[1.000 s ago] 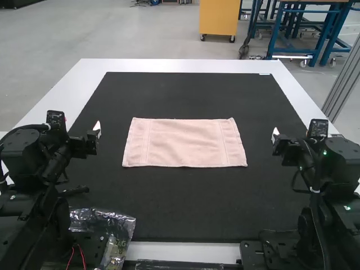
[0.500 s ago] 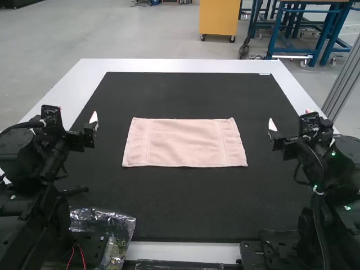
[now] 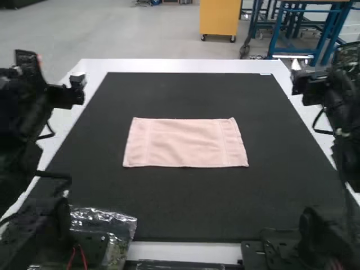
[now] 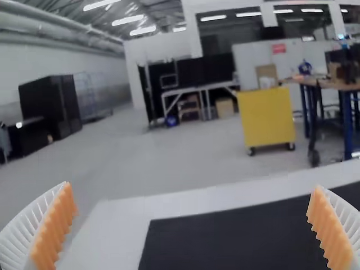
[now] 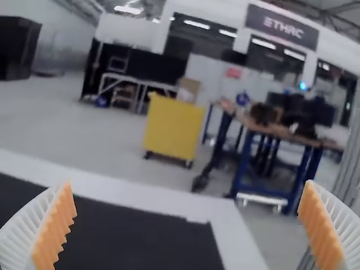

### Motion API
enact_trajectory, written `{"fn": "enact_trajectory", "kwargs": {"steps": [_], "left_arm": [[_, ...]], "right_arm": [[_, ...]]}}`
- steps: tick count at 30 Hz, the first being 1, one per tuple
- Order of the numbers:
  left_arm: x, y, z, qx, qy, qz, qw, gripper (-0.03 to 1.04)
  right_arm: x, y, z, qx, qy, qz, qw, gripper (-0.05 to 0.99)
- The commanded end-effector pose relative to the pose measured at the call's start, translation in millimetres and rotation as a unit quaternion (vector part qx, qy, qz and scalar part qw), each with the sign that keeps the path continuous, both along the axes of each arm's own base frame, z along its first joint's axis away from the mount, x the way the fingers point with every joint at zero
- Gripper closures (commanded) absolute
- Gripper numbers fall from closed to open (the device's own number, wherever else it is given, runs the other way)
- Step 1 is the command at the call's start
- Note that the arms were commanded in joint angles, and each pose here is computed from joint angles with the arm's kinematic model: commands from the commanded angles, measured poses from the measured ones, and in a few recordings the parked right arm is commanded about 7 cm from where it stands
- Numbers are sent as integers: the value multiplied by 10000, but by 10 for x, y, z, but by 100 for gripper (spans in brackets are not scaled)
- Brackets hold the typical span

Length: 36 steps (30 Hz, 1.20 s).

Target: Fold the towel.

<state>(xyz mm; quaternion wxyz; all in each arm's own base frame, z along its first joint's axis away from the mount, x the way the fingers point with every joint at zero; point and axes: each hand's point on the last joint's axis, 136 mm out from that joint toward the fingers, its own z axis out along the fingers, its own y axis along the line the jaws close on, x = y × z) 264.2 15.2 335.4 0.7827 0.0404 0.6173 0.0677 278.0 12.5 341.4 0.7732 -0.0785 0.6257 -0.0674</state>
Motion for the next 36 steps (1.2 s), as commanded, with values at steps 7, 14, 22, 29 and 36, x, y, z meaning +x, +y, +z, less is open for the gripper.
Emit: {"fn": "enact_trajectory", "kwargs": {"steps": [7,14,22,29,36], "left_arm": [[1073,277,-532,-546,1823,387,9810,7],[1139,-7,-1600,-477,3183,-221,9465,7],[1086,-165,-2323,-618,3848,-681,9184,5],[1203,-243,-2585,-677,4022,-907,9085,5],[1345,-266,-2753,-711,4093,-1010,9040,5]], "right_arm": [[965,53,-1262,1673,2746,136,9468,3],[1042,-71,-1822,1572,3275,-342,9310,2],[964,2,-1968,1131,3130,-56,9430,3],[970,252,-2240,1107,3551,366,9275,2],[1112,528,-2531,1245,3971,732,9063,3]]}}
